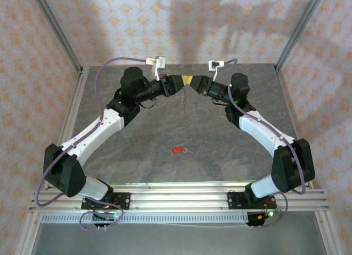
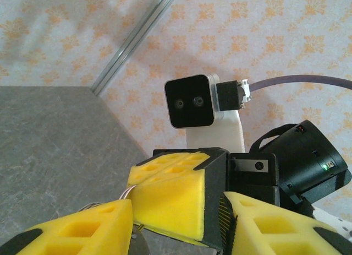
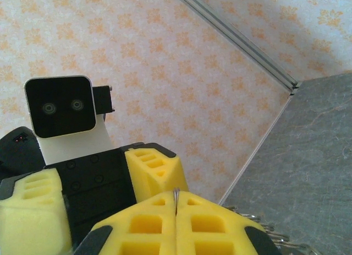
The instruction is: Put the keys on the keyring
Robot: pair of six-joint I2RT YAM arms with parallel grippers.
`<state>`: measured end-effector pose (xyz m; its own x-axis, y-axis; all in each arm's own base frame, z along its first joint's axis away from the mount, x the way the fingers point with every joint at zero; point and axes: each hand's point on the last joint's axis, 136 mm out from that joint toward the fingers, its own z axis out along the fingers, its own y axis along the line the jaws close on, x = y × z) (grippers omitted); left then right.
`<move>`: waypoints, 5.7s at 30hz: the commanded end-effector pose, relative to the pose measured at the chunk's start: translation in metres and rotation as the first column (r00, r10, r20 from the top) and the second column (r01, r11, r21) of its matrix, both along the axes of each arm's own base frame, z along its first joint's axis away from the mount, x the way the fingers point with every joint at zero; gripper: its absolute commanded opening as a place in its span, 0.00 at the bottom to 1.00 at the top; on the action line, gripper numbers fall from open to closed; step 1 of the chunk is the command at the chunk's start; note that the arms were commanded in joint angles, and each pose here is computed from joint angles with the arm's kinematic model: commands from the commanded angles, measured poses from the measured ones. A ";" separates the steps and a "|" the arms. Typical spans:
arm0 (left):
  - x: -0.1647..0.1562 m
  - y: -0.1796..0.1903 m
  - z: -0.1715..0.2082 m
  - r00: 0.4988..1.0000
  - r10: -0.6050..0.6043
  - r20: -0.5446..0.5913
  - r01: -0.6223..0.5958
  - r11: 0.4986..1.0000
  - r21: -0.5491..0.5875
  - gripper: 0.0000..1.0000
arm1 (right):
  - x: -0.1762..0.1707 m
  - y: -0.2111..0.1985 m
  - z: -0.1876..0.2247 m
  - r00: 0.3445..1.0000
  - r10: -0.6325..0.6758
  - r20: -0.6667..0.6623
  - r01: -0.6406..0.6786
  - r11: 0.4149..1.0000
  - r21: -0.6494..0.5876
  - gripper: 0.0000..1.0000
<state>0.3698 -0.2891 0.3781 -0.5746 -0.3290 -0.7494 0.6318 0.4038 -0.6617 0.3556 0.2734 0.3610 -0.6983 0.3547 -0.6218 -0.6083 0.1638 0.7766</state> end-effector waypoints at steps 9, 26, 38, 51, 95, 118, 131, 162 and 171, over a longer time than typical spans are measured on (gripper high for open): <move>-0.001 -0.002 0.009 0.999 0.013 0.040 -0.012 1.000 -0.015 0.46 | -0.003 -0.001 0.005 0.998 -0.006 0.058 0.006 1.000 0.003 0.00; 0.005 0.012 0.011 0.992 0.114 0.051 -0.112 0.993 -0.029 0.53 | -0.005 -0.009 0.003 0.998 -0.031 0.057 0.031 1.000 0.000 0.00; 0.008 0.002 0.000 0.998 0.065 0.025 -0.065 0.998 -0.022 0.50 | -0.009 -0.010 0.013 0.997 -0.030 0.075 0.029 1.000 0.008 0.00; 0.003 -0.013 0.001 1.000 -0.009 0.022 0.009 0.999 -0.030 0.47 | -0.007 -0.010 0.016 0.996 -0.035 0.079 0.034 0.999 0.015 0.00; -0.014 -0.036 -0.008 0.994 -0.096 0.057 0.094 0.995 0.024 0.00 | 0.001 -0.012 0.011 0.999 -0.047 0.018 0.046 0.997 0.060 0.00; -0.005 -0.024 -0.007 0.993 0.005 0.114 -0.007 1.000 0.016 0.00 | 0.004 -0.042 0.029 0.983 -0.184 0.002 0.182 0.975 0.127 0.34; -0.009 -0.026 -0.004 0.992 -0.021 0.127 0.019 1.000 0.021 0.00 | -0.001 -0.051 0.028 0.979 -0.203 0.016 0.200 0.974 0.107 0.38; -0.014 -0.032 0.013 0.986 -0.069 0.153 0.069 0.998 0.007 0.00 | -0.029 -0.042 0.005 0.995 -0.070 0.070 0.069 0.997 0.019 0.26; -0.013 -0.034 0.011 0.986 -0.077 0.146 0.077 0.997 0.006 0.00 | -0.031 -0.041 0.008 0.995 -0.061 0.082 0.059 0.998 0.025 0.12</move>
